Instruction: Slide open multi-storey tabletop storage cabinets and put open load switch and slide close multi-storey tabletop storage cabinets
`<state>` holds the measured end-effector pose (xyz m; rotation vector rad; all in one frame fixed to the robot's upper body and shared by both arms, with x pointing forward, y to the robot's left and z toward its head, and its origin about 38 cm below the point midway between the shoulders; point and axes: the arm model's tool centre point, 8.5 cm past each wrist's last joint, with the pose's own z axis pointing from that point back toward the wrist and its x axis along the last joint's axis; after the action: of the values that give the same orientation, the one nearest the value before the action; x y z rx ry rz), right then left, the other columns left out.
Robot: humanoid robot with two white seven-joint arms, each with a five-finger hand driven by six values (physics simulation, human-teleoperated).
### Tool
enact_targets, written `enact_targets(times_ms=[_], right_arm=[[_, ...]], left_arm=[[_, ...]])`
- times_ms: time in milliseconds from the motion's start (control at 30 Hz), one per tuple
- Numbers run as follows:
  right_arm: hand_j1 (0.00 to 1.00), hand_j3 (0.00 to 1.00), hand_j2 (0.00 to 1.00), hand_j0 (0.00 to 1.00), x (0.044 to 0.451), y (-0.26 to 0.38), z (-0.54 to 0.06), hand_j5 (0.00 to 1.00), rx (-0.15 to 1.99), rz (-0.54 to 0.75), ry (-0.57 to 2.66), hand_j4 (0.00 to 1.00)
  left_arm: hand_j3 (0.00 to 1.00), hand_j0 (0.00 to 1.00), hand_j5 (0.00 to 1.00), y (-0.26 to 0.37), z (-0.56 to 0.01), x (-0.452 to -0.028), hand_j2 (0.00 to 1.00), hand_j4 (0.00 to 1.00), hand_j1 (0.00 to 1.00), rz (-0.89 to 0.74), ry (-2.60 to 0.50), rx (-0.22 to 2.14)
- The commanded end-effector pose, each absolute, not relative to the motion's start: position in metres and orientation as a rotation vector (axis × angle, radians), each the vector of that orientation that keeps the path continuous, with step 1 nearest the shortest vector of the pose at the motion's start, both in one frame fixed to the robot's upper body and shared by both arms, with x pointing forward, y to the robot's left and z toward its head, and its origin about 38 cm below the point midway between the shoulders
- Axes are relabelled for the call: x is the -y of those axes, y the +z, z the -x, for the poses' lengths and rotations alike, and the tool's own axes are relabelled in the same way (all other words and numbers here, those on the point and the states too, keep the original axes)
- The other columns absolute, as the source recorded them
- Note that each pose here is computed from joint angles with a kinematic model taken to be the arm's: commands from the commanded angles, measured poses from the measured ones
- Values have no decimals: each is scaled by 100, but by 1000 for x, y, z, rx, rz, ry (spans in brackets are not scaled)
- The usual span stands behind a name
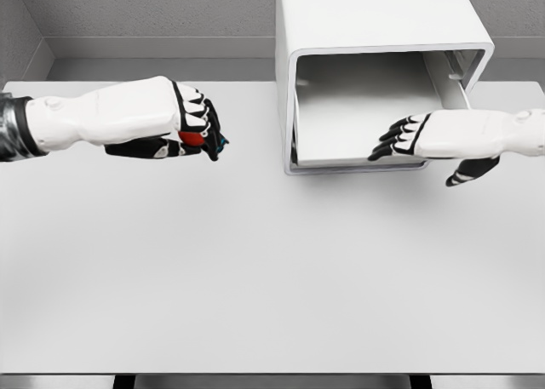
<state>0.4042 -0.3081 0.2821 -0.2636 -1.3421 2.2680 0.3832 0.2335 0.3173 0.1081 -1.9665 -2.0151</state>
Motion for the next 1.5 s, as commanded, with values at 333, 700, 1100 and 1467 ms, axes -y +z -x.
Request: enact_targets(times_ms=[333,700,1100,1467], right_arm=[[100,100,100,100,320,290,-393,100,1320,278,2280,100],[100,100,100,100,325,276,-416,100,1277,292,2124,100],[100,100,100,100,307,277,-400,100,1321,243,2228,100],[100,100,100,100,324,284,-385,100,1299,249,2282,100]], left_arm=[[44,44,44,318,-384,-233,44,44,44,-90,-2003,1969],[44,44,44,318,-384,-233,44,44,44,-89,-2002,1970],[44,44,44,318,-384,-233,44,44,44,-82,-2000,1972],[44,44,44,318,-388,-234,44,44,44,-83,-1988,1971]])
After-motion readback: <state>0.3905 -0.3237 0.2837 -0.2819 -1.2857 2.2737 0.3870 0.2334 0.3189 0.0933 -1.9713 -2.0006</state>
